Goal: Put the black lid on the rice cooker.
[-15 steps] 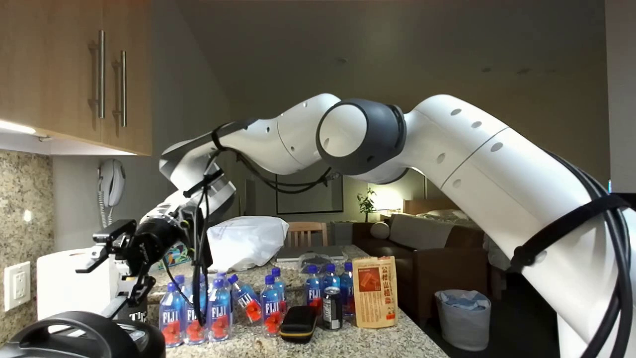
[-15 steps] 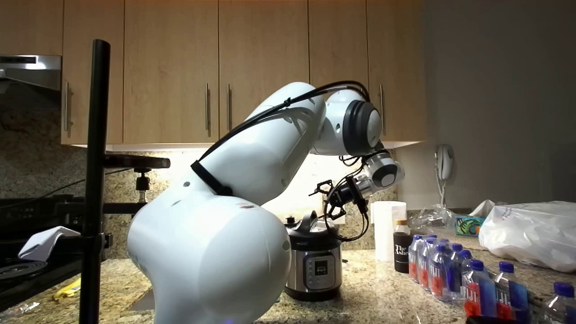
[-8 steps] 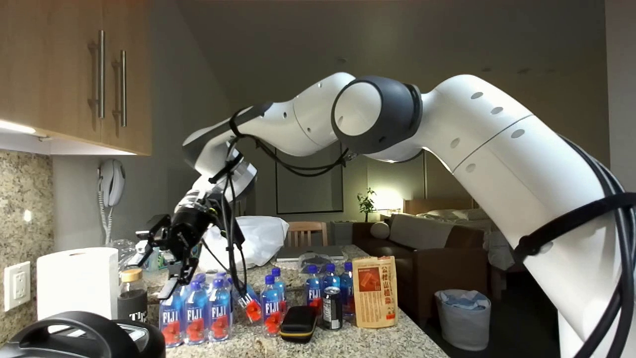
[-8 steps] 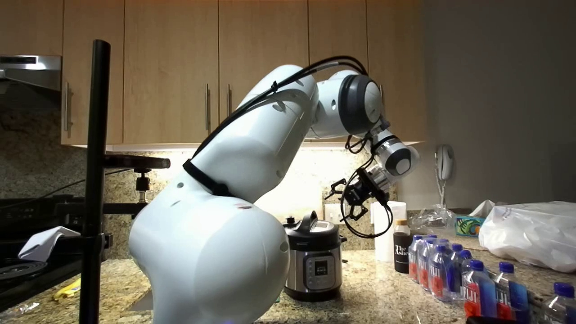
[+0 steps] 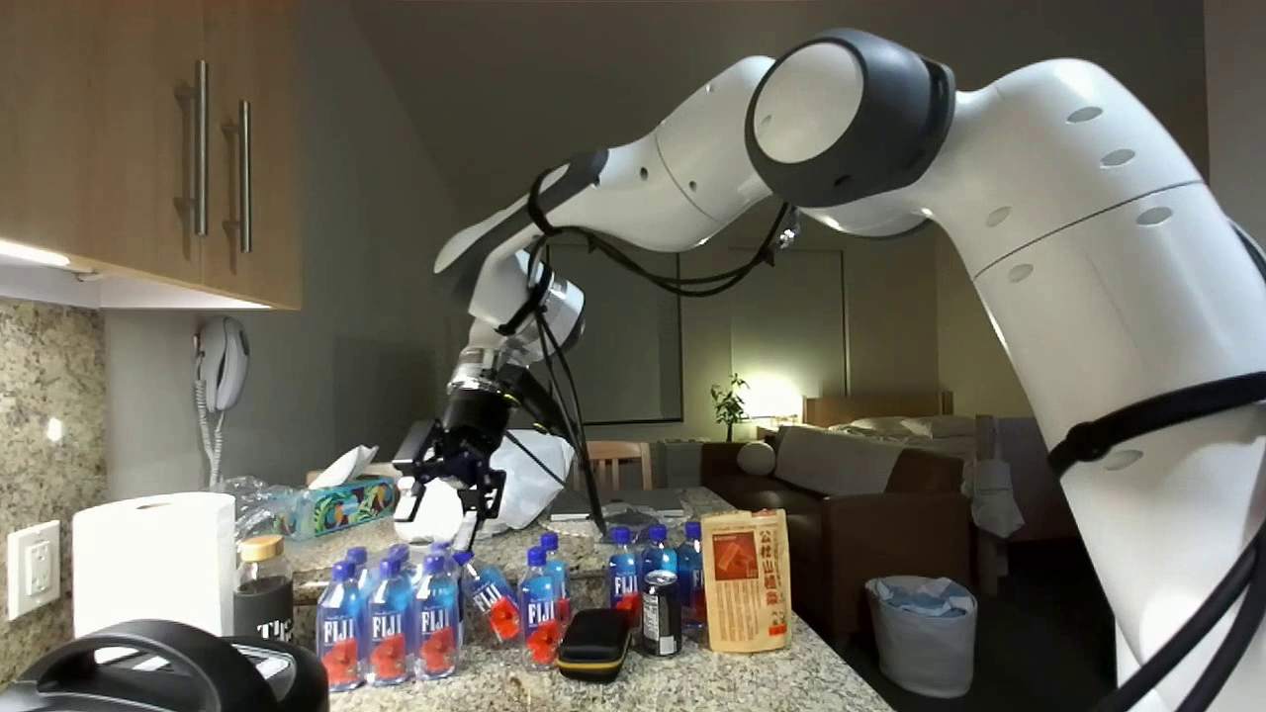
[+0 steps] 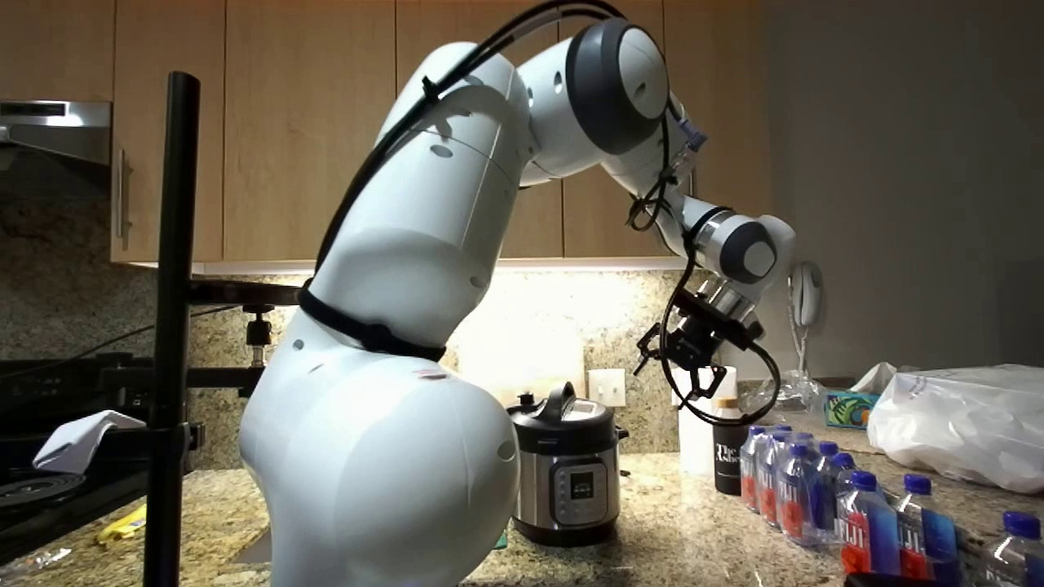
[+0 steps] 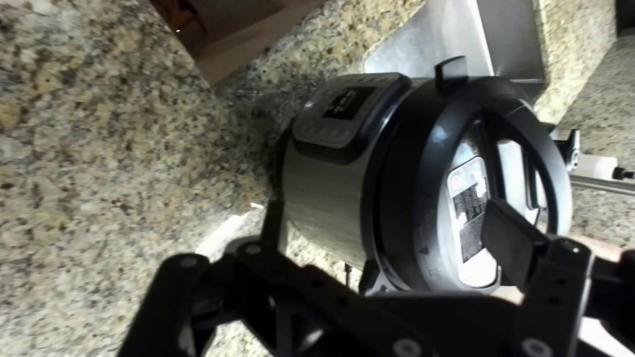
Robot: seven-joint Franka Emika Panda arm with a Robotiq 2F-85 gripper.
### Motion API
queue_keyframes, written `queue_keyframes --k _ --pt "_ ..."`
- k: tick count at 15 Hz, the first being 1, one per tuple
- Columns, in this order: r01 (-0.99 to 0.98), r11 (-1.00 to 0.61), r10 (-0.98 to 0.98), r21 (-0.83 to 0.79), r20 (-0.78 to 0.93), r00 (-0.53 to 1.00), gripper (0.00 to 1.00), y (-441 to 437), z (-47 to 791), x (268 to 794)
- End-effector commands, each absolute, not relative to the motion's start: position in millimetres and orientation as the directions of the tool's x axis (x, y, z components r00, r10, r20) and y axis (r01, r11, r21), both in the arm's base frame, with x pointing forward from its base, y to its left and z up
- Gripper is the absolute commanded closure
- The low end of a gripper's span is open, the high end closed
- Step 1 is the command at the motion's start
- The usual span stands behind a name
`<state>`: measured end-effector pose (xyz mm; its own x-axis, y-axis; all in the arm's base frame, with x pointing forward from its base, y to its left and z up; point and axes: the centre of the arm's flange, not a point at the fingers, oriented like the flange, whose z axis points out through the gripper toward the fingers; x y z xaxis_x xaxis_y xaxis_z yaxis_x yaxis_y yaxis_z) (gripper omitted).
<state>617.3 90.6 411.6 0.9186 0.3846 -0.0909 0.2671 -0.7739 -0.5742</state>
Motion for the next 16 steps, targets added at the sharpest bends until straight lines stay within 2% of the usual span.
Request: queue_keyframes --k 1,9,16 --pt "0.201 -0.869 0.250 -0.453 -0.052 0.967 0.00 61.5 414.6 567.7" --pt "-0.057 -0.971 -0.063 -0.232 0.019 0.998 0.00 -31.2 398.6 524.7" --pt "-0.344 -0.939 -0.344 -0.005 -0.013 0.939 0.00 -94.3 388.6 498.2"
